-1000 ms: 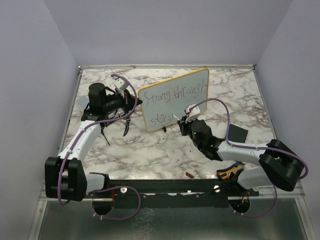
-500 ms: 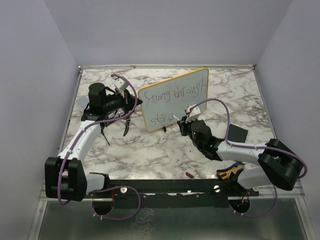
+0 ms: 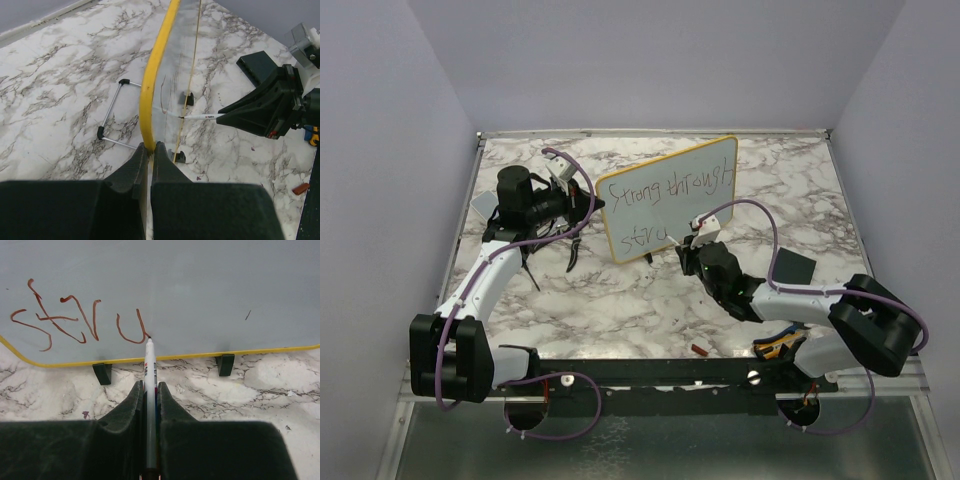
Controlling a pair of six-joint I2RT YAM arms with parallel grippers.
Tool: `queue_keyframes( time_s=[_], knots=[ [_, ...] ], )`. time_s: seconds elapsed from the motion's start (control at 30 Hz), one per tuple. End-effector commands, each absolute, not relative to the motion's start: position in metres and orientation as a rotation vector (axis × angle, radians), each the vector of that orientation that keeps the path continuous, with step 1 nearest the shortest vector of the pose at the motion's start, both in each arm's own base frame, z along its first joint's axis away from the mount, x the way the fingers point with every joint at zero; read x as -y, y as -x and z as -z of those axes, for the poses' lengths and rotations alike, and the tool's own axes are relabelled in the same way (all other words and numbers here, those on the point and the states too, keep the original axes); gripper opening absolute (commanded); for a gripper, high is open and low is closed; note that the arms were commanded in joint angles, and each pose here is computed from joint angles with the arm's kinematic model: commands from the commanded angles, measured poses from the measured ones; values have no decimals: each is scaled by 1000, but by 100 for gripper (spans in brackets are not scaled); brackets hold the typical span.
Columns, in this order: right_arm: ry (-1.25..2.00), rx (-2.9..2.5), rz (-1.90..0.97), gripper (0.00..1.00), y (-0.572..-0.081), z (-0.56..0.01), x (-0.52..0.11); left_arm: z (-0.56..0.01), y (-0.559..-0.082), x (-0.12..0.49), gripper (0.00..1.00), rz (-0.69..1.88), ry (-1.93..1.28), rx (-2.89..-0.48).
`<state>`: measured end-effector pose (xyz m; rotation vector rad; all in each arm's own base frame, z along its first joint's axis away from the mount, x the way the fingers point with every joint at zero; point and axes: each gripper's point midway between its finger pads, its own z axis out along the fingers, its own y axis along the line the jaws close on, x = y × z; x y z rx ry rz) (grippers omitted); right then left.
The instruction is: Write a sentence on the whiteboard
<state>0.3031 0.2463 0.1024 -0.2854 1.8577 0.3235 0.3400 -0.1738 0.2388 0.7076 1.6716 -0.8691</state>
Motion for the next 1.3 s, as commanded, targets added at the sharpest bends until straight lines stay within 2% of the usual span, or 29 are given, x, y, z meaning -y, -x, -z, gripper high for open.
queue_keyframes(
  time_s=[0.0, 0.53, 1.27],
  knots=[
    [238, -1887, -248, 1, -308, -91, -235, -238, -340, 170, 0, 826, -718, -1657],
    [189, -1776, -257, 1, -307, -139, -221, -239, -340, 170, 0, 827, -719, -1654],
    [272, -1700, -269, 1, -324, -163, -244, -240, -340, 170, 0, 826, -720, -1649]
  ],
)
